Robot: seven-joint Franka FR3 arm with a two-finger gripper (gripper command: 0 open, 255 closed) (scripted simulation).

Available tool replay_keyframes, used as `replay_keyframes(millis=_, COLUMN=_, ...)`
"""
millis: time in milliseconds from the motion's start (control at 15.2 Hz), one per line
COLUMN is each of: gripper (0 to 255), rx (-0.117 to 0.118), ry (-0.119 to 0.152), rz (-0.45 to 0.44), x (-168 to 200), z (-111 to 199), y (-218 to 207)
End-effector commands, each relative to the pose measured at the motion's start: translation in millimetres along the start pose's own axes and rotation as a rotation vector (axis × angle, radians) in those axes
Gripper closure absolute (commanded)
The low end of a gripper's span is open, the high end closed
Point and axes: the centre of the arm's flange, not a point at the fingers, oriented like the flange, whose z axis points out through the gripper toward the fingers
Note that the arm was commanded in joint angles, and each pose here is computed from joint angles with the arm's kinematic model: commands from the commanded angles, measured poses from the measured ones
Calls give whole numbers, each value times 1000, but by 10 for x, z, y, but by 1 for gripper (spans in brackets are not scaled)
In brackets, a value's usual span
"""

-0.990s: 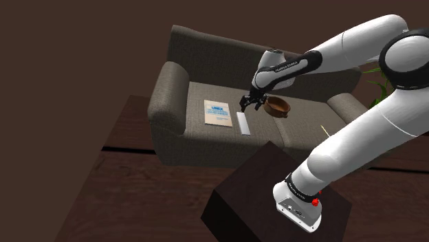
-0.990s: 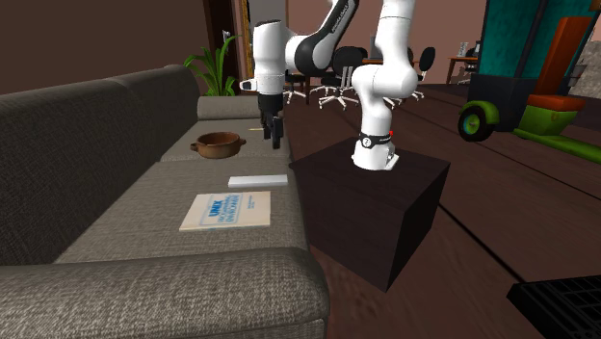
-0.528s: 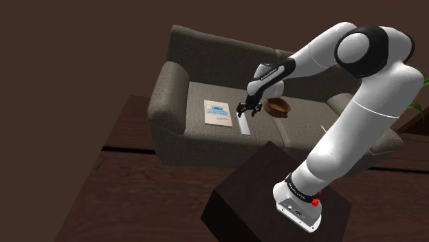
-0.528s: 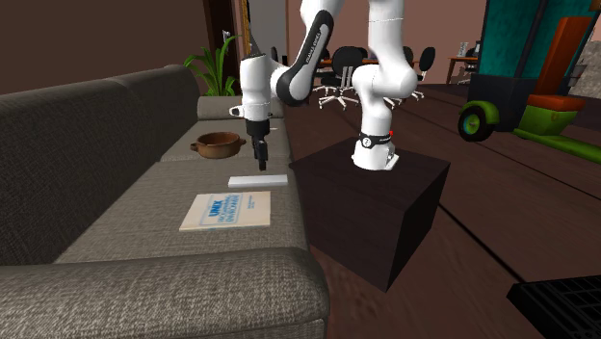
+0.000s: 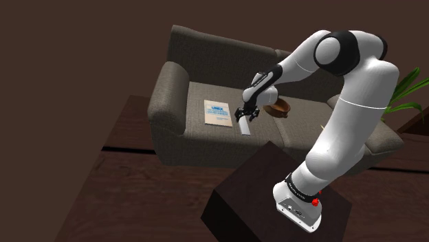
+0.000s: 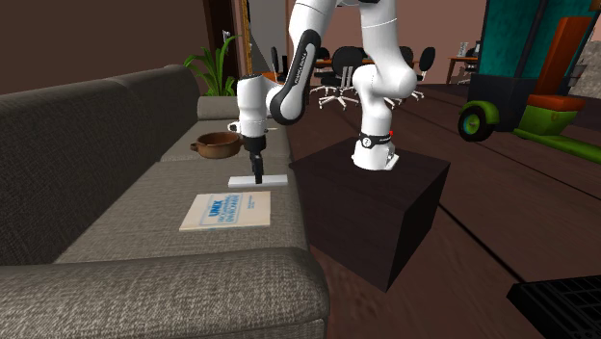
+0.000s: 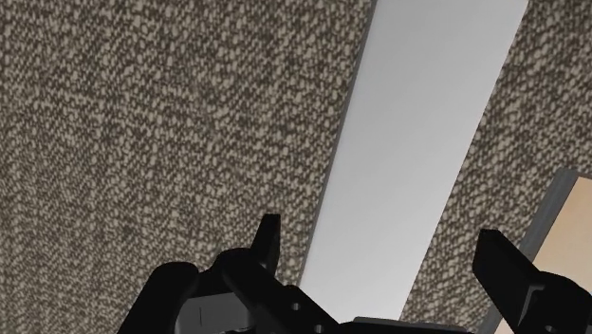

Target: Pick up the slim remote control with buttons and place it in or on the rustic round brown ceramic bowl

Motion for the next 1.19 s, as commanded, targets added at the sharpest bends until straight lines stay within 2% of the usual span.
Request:
replay_keyframes(millis=0, gripper=0, rx=0, ry=0, rz=0, x=3, z=110, y=0)
replay_keyframes(millis=528, gripper=0, rx=0, ry=0, rz=0, x=3, z=140, y=0)
replay_keyframes(millis=594, gripper=255, rx=0, ry=0, rz=0, x=3, z=140, y=0)
replay_keyframes(millis=1122, gripper=255, rx=0, ry=0, rz=0, x=2, z=140, y=0)
